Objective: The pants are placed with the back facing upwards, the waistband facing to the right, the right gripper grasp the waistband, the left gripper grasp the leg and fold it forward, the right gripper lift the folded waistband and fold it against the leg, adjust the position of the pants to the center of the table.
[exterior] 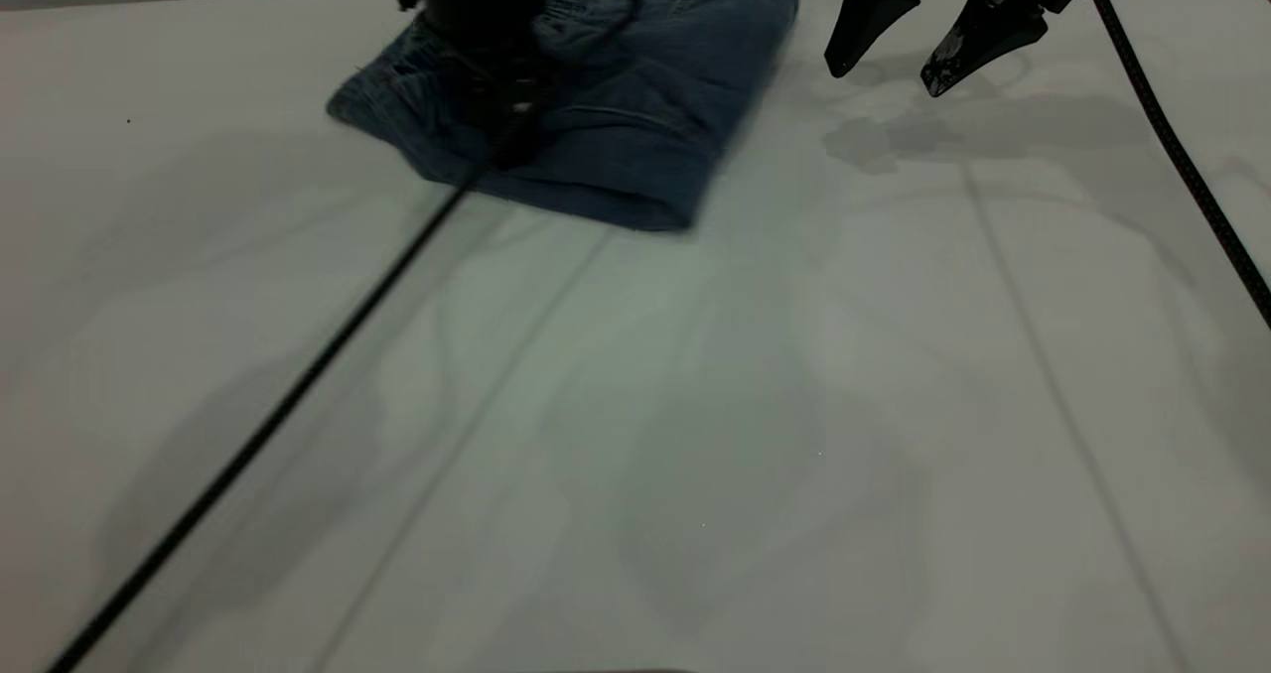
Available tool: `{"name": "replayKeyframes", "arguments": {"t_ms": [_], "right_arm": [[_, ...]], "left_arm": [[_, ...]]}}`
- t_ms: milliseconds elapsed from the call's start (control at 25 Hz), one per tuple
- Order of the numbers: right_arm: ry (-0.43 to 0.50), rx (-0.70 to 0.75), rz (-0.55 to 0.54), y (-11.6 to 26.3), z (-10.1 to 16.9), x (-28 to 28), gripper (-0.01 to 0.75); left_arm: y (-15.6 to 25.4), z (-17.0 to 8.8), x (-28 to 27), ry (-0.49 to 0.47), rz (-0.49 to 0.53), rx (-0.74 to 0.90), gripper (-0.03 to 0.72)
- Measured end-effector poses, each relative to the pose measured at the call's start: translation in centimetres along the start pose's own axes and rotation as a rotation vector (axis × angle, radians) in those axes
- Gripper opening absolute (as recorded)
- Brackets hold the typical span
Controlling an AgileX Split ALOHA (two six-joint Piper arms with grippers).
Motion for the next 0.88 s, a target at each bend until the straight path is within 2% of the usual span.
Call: {"name": "replayKeyframes", "arguments": {"t_ms": [160, 320, 640, 800, 880], "right_arm": [[0.002, 0.011, 0.001, 0.1, -0.6, -0.3, 0.594], [0.007, 0.032, -0.002, 0.2, -1.8, -0.8, 0.594], [0.051, 0.025, -0.032, -0.4, -3.3, -4.1, 0.594], [0.074, -0.010, -0.064, -1.2, -2.4, -7.9, 0.594], [0.076, -0.028, -0.073, -1.4, -1.5, -9.9, 0.594]], "left_arm": [[-1.9, -2.8, -0.4, 0.023, -0.004, -0.157, 0.516], [-3.8, -4.0, -1.5, 0.036, -0.062, -0.292, 0.516], [-5.4, -3.3, -4.1, 0.023, -0.146, -0.353, 0.516], [-6.0, -2.5, -7.4, 0.002, -0.203, -0.375, 0.516], [-6.2, -1.7, -9.6, -0.039, -0.233, -0.384, 0.516]]}}
Point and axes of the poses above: a point on each arm's last joint axis where the gripper is mounted, x pointing out along that axis toward the gripper, z along the wrist's bending axis when the last joint is at zero, y = z × x, the point moved 6 cm from there along x, pointing out along that axis toward the gripper, and after that the axes turned 8 degrees about -x, right-handed, at the moved point
